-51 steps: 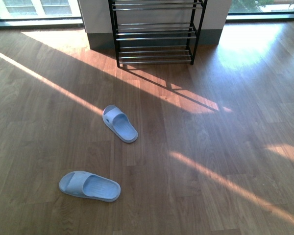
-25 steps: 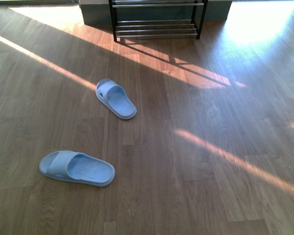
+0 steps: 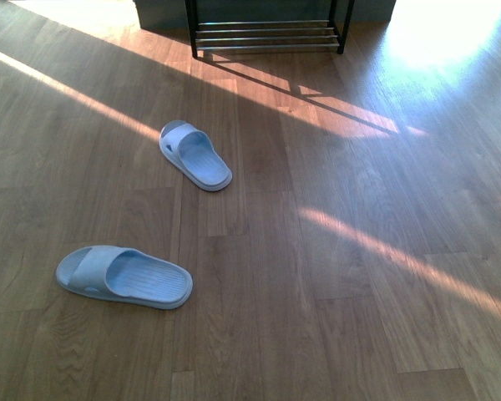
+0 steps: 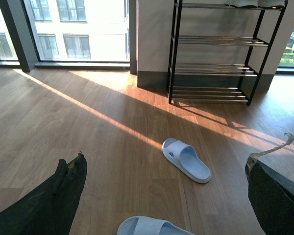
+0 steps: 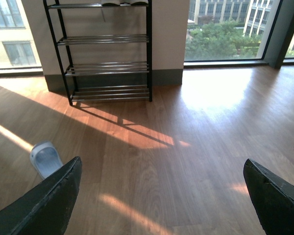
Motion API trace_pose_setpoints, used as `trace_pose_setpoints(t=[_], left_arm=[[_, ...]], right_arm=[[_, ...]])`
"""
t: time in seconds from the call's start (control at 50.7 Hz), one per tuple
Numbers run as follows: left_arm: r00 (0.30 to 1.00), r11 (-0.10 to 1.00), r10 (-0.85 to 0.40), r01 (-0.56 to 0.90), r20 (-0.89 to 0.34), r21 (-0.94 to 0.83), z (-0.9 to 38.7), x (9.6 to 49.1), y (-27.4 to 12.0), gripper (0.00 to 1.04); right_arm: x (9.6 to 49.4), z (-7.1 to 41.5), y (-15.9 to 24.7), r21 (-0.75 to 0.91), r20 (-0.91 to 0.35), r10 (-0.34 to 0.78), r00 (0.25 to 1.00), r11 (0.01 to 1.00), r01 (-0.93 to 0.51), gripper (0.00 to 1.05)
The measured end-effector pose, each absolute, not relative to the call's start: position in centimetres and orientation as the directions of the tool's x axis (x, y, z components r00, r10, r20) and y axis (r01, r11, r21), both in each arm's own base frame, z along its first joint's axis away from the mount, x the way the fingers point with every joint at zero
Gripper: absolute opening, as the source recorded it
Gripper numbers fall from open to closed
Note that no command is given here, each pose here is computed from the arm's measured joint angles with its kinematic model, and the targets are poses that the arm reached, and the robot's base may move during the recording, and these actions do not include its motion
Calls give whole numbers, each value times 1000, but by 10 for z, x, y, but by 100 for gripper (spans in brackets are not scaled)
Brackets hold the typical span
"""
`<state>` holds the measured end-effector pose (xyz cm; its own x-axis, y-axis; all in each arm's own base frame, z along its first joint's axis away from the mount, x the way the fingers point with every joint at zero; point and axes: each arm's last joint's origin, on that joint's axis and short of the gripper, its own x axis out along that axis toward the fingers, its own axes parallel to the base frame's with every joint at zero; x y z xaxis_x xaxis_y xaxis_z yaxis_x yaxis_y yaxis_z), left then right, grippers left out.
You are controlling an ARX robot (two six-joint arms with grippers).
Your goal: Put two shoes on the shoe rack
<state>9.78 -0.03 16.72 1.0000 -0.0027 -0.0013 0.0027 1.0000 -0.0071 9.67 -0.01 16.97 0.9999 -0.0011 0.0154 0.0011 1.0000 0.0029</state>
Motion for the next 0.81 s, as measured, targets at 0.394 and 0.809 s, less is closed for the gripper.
trace_pose_setpoints(t=[0.394,0.809], left_arm=[[1000,1000,-3,3,-1,-7,167,98,0,95],[1000,1000,-3,3,-1,-7,167,98,0,95]], right_arm=[[97,170,0,3,15,-1,1000,1000,1,96],[97,170,0,3,15,-1,1000,1000,1,96]])
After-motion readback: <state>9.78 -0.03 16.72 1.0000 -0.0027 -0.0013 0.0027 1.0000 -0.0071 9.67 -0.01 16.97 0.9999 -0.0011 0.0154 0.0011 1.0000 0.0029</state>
